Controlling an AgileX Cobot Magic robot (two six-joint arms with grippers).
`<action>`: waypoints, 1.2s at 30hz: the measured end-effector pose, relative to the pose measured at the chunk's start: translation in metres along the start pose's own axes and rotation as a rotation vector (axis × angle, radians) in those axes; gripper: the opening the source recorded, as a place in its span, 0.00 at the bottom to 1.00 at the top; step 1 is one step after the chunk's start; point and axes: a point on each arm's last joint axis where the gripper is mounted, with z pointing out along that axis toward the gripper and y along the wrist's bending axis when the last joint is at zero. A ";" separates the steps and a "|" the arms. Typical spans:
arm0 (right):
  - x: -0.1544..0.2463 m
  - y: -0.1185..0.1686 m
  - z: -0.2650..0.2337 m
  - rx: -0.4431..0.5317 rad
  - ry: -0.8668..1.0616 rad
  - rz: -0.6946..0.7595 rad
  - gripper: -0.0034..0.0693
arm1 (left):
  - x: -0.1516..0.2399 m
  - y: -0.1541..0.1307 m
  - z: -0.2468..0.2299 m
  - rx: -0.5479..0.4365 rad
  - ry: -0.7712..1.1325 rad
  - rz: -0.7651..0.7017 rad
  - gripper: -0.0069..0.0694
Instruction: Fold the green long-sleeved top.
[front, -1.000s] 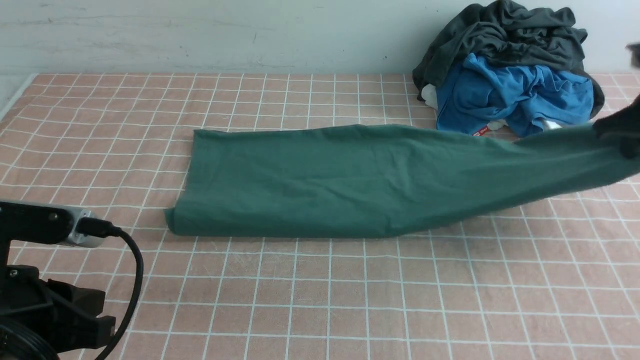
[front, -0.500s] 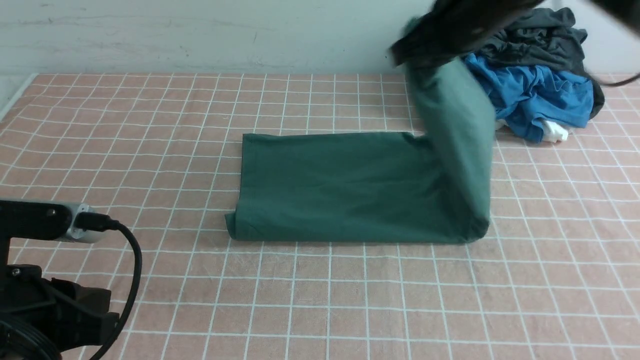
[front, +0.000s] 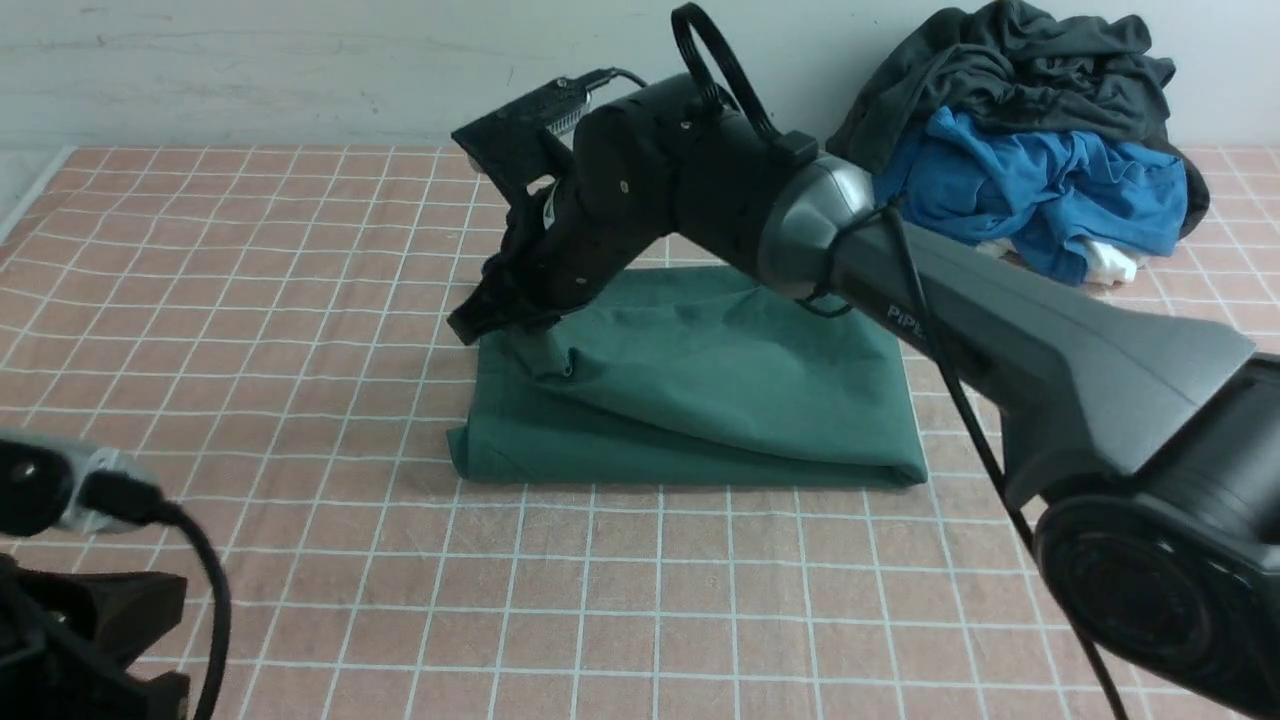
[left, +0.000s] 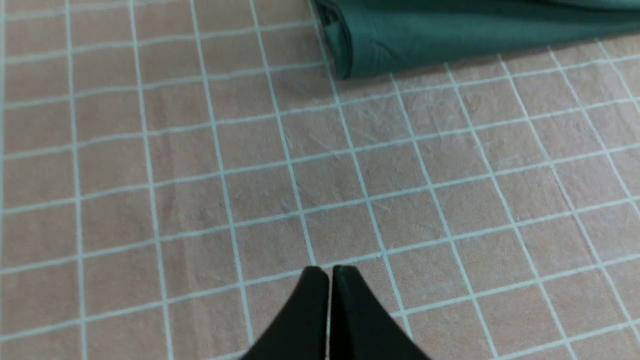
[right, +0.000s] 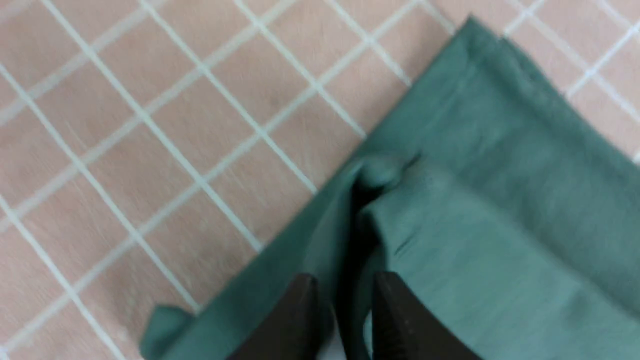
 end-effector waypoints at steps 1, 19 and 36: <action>-0.005 0.000 -0.006 0.000 -0.018 0.000 0.37 | 0.006 -0.003 -0.010 -0.007 -0.050 0.032 0.09; 0.026 0.046 0.038 -0.193 0.104 0.031 0.04 | 0.052 -0.004 -0.029 -0.113 -0.450 0.082 0.09; -0.004 -0.007 -0.300 0.203 -0.199 -0.087 0.03 | 0.052 -0.005 -0.030 -0.099 -0.454 0.104 0.09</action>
